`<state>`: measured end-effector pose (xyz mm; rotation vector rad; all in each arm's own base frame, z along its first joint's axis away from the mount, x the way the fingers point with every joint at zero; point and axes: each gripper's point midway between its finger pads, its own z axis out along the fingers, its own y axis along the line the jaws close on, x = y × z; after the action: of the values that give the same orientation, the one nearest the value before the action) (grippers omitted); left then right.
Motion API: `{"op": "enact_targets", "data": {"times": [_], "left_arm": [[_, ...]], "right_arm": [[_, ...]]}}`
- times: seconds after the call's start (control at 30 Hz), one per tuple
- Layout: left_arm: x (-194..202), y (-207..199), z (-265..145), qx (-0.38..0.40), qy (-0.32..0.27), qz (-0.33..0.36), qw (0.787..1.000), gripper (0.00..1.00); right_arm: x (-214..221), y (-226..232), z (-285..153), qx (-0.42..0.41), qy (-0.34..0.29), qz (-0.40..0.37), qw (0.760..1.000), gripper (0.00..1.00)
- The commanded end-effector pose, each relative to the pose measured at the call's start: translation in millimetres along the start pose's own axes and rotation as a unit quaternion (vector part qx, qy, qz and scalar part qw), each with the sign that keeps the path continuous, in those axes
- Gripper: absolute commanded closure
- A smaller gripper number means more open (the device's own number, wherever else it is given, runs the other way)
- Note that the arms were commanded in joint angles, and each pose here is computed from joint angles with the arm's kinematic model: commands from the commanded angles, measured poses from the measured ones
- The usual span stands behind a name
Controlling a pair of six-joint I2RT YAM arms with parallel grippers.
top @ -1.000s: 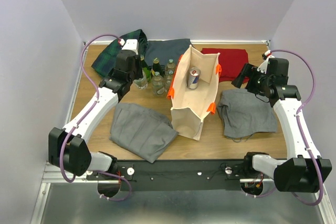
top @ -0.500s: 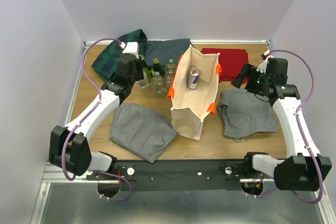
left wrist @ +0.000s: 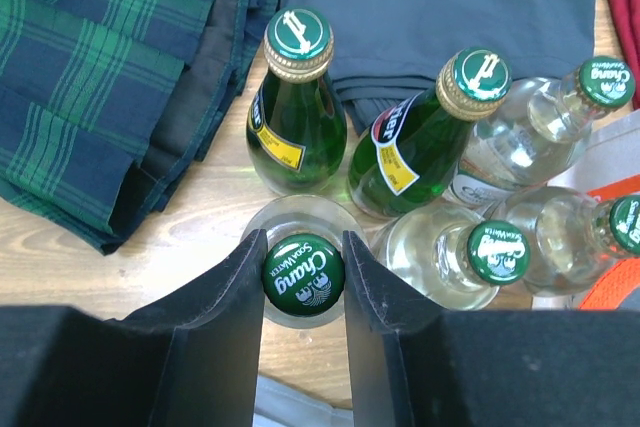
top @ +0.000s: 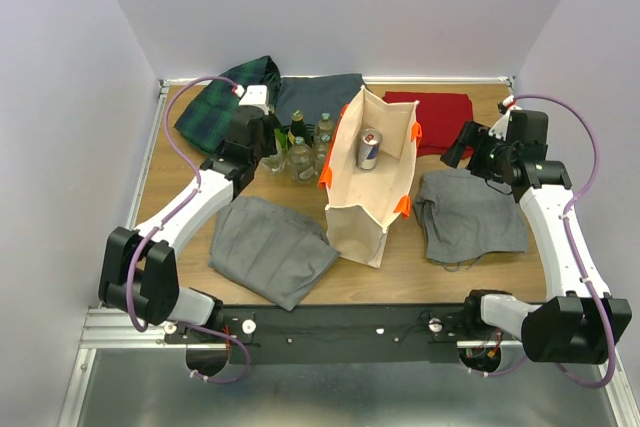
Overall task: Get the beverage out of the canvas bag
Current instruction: Place the drink at the center of the board.
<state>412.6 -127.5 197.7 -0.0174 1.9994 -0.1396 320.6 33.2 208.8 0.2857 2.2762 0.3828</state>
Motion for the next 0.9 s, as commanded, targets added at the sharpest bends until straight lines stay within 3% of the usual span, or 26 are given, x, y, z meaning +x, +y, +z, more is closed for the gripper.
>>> {"op": "enact_targets", "data": {"times": [0.0, 0.87], "left_arm": [[-61, -5, -2, 0.006, -0.109, -0.029, 0.994, 1.00], [-43, -9, 10, 0.011, -0.086, -0.031, 0.996, 1.00]], "right_arm": [[-2, -6, 3, 0.010, -0.006, -0.001, 1.000, 0.00], [-5, -2, 1, 0.003, -0.006, -0.004, 1.000, 0.00]]}}
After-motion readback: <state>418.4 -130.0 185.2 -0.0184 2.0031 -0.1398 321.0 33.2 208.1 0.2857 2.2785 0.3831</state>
